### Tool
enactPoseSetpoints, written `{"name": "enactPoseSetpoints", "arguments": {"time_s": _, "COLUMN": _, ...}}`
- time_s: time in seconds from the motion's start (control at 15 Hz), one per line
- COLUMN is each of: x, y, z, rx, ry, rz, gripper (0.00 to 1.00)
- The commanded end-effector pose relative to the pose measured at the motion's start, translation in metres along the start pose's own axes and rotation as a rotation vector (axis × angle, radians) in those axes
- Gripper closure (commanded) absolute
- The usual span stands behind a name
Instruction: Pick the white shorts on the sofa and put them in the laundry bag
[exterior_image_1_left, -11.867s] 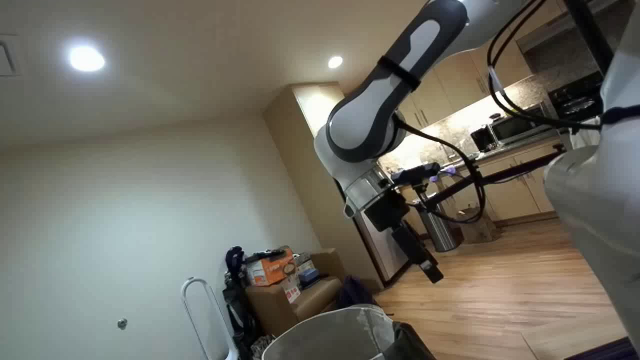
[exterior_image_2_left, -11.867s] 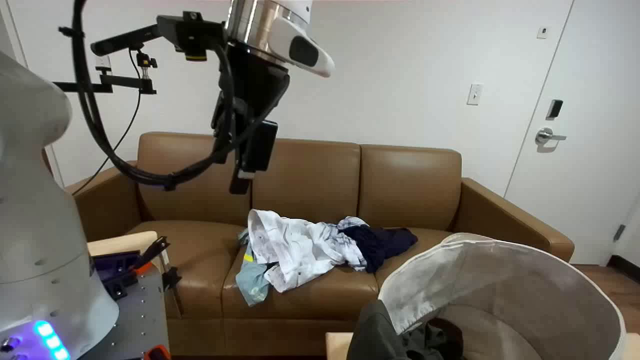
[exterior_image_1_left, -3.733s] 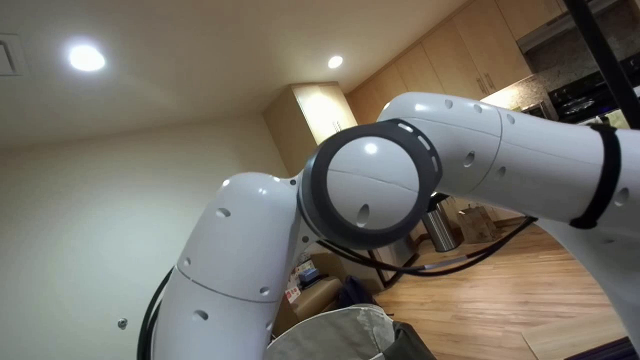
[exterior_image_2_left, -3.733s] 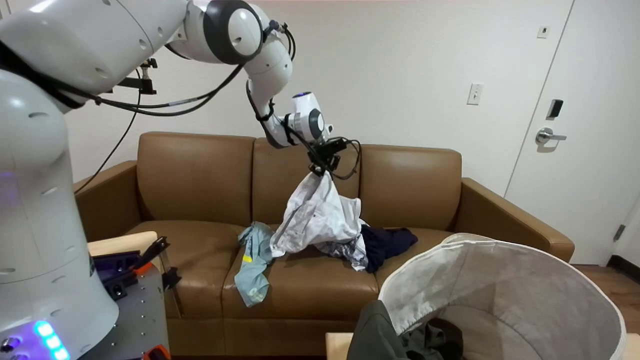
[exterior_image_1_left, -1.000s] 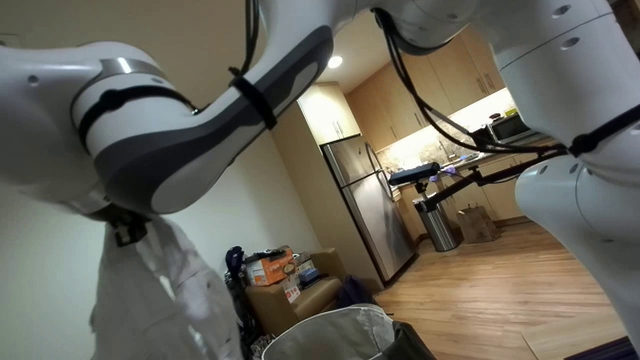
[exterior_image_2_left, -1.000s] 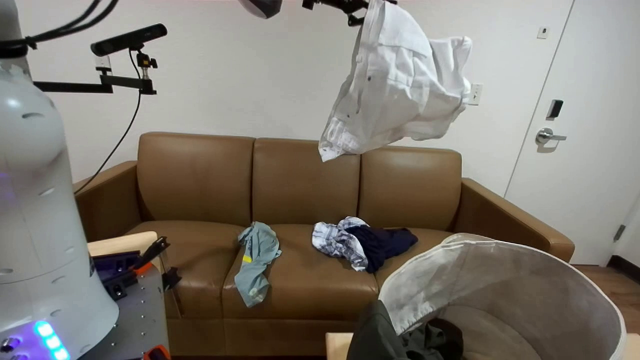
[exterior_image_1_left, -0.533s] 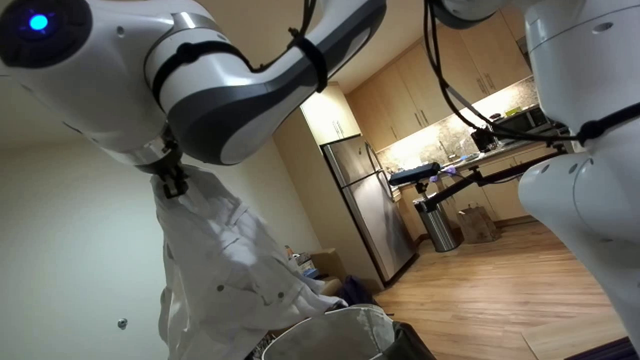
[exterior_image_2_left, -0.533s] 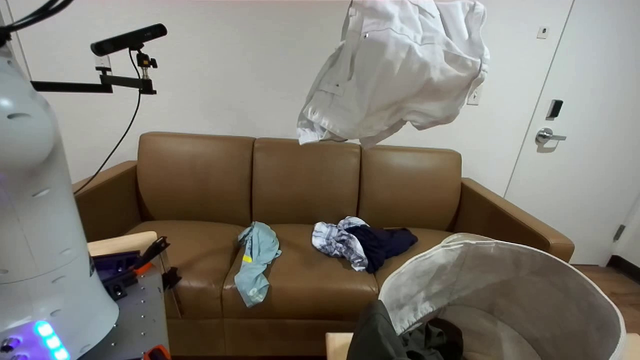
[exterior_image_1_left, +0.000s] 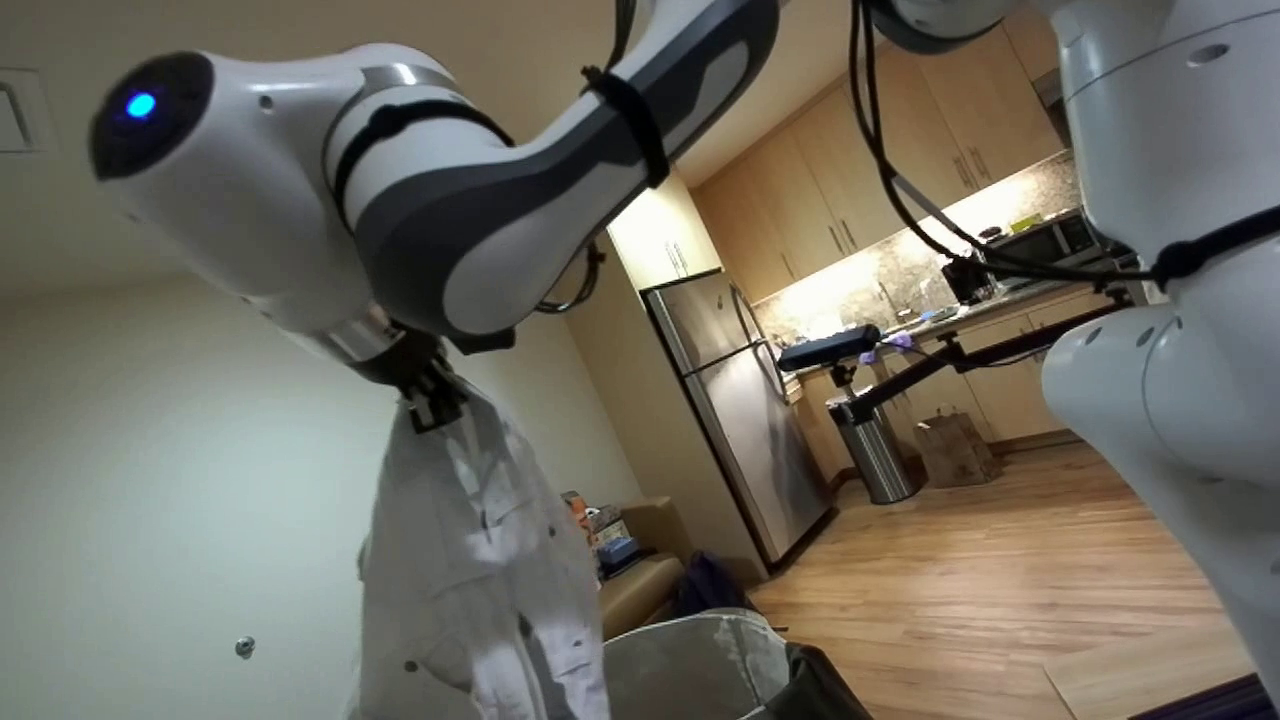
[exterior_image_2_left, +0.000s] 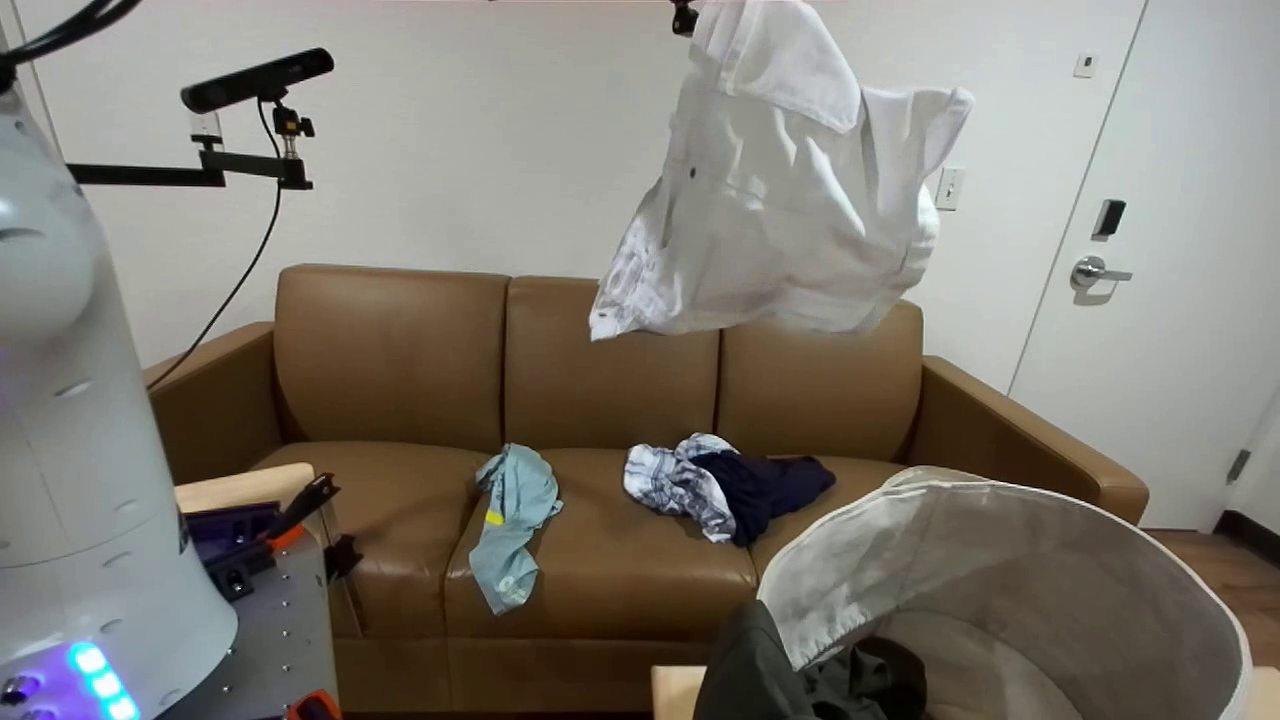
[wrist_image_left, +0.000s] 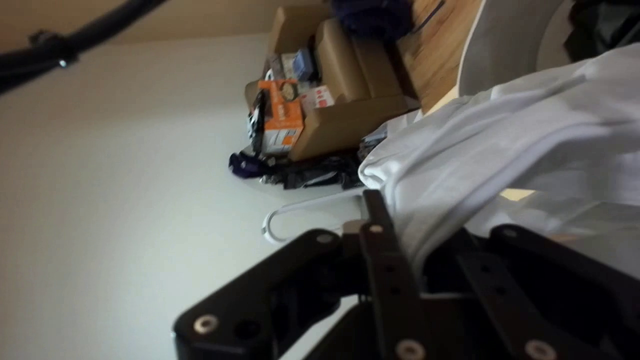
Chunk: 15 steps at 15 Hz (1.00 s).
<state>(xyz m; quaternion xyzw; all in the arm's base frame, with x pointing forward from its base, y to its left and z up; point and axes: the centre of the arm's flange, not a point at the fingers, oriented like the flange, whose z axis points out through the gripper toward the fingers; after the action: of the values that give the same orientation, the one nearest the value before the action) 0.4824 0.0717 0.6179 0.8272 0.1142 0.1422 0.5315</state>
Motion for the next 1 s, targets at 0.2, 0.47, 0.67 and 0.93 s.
{"name": "enactPoseSetpoints", "arguments": {"time_s": 0.2, "x": -0.146, "y": 0.034, "z": 0.073, "rx": 0.234, "ry": -0.304, "rz": 0.181, "gripper": 0.98}}
{"name": "enactPoseSetpoints", "arguments": {"time_s": 0.47, "x": -0.215, "y": 0.007, "z": 0.106, "rx": 0.394, "ry": -0.478, "rz": 0.311, "gripper": 0.98}}
{"name": "enactPoseSetpoints", "arguments": {"time_s": 0.67, "x": -0.210, "y": 0.002, "z": 0.115, "rx": 0.433, "ry": -0.506, "rz": 0.311, "gripper": 0.98}}
{"name": "enactPoseSetpoints", "arguments": {"time_s": 0.93, "x": -0.216, "y": -0.006, "z": 0.116, "rx": 0.438, "ry": -0.518, "rz": 0.311, "gripper": 0.98}}
